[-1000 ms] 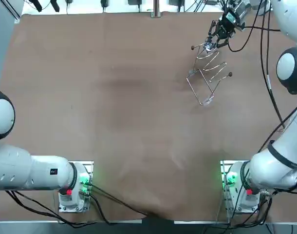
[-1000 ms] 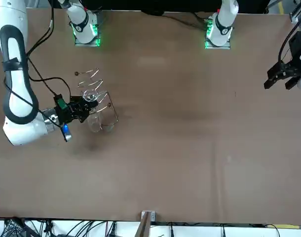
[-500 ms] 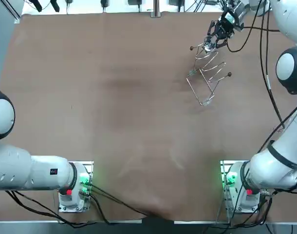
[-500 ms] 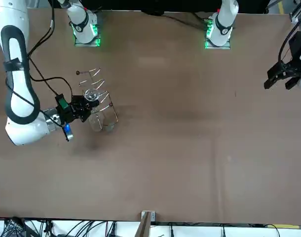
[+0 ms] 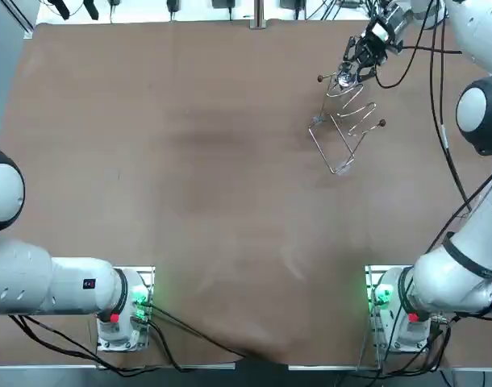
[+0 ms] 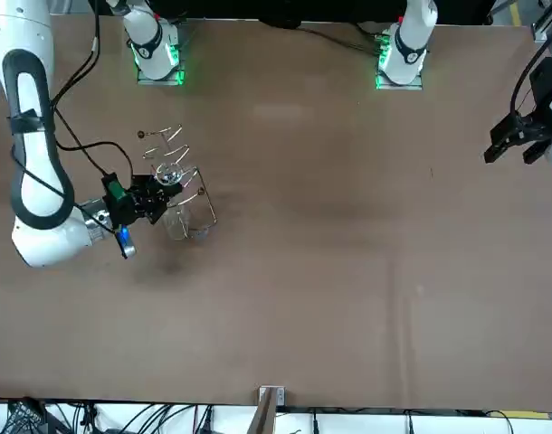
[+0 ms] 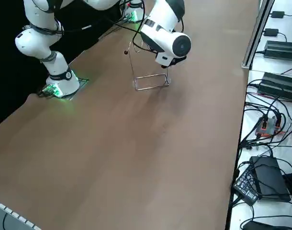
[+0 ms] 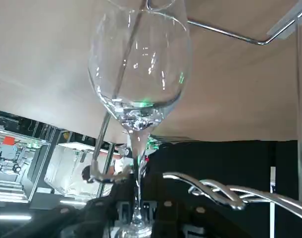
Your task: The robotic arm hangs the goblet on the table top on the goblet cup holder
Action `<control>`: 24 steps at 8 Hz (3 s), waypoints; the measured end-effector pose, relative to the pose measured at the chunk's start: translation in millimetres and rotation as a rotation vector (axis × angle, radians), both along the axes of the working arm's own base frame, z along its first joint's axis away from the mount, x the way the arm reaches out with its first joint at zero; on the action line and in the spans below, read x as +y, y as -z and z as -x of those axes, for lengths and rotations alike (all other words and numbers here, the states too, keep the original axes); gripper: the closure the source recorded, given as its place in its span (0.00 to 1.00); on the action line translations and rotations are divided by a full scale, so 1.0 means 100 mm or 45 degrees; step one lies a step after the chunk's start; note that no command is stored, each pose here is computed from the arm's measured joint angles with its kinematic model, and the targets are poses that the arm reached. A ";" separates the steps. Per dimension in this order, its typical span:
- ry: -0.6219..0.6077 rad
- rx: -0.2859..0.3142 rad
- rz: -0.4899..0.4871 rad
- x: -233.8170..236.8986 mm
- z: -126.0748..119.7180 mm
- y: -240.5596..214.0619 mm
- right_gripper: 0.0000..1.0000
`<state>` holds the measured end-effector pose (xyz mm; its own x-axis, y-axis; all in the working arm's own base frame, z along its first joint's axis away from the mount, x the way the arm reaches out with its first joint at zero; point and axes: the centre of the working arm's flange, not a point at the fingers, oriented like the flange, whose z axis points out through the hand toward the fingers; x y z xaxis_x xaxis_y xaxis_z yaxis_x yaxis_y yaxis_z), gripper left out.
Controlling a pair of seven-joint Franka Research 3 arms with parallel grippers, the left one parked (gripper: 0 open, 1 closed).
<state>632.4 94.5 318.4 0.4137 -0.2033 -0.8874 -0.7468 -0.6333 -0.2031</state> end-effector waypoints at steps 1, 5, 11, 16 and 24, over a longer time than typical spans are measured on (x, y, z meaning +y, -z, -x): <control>0.000 0.004 -0.001 0.00 0.00 0.01 0.83; 0.008 -0.007 0.003 -0.06 -0.02 -0.01 0.52; -0.030 -0.052 0.024 -0.44 -0.07 -0.23 0.00; -0.028 -0.182 0.090 -0.70 -0.24 -0.62 0.00; -0.417 -0.946 0.620 -1.50 -0.68 -1.54 0.00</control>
